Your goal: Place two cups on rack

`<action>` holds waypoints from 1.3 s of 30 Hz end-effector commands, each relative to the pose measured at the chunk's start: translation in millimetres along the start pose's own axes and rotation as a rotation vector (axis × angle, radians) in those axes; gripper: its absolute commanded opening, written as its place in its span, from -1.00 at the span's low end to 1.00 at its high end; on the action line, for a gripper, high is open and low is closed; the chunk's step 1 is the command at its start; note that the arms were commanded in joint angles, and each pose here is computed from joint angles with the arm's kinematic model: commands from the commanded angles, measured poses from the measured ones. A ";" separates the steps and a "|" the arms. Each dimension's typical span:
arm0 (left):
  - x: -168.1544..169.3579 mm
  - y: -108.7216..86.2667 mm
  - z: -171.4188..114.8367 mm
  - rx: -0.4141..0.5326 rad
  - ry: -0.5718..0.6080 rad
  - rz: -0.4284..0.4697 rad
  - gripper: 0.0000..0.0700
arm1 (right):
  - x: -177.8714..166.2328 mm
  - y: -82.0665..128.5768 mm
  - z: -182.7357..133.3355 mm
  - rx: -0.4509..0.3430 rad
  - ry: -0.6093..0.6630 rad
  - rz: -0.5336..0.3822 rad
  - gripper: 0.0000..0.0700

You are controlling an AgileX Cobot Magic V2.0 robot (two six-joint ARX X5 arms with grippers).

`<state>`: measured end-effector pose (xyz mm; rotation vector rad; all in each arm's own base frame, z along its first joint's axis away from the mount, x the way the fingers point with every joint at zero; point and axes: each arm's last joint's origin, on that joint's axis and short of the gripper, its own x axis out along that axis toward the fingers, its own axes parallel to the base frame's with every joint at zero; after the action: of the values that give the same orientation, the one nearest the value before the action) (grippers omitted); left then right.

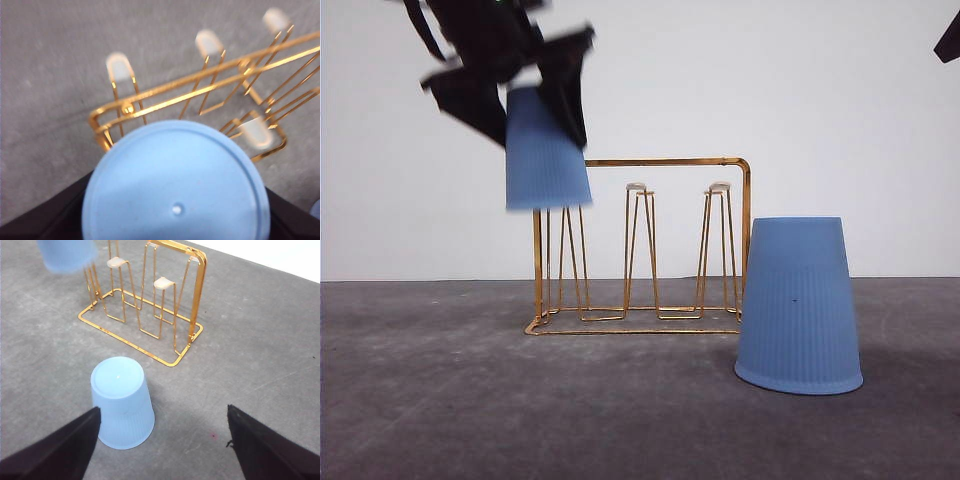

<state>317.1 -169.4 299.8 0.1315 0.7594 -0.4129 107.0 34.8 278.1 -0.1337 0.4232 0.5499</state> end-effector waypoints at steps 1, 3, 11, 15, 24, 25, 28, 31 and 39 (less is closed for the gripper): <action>10.6 -2.2 3.0 -0.005 -0.007 -0.005 0.20 | -2.7 0.3 5.8 0.002 -0.024 -0.003 0.47; 23.6 -2.4 -0.1 -0.004 0.015 -0.003 0.20 | -2.7 0.3 5.8 0.002 -0.024 -0.003 0.47; 53.3 -2.6 -11.1 -0.002 0.085 0.003 0.25 | -2.7 0.3 5.8 0.002 -0.024 -0.003 0.47; 57.7 -2.6 -13.2 -0.001 0.099 0.004 0.44 | -2.7 0.3 5.8 0.002 -0.025 -0.004 0.47; 38.6 -0.1 -5.8 -0.006 0.151 -0.004 0.67 | -2.7 0.2 6.5 0.000 -0.032 -0.004 0.47; 31.8 1.3 -3.2 -0.009 0.173 -0.012 0.67 | -2.6 0.2 6.5 0.000 -0.032 -0.004 0.47; 8.1 4.1 3.5 -0.012 0.237 -0.061 0.51 | -2.7 0.2 6.5 0.000 -0.032 -0.004 0.47; -14.1 8.4 3.8 -0.031 0.285 -0.118 0.32 | -2.6 0.2 6.5 0.000 -0.032 -0.004 0.47; -45.4 19.2 -14.4 -0.059 0.389 -0.133 0.31 | -2.6 0.3 6.5 0.016 -0.031 -0.001 0.47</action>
<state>288.4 -132.7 316.4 0.0943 1.1821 -0.4740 107.3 34.9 278.7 -0.1282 0.4170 0.5491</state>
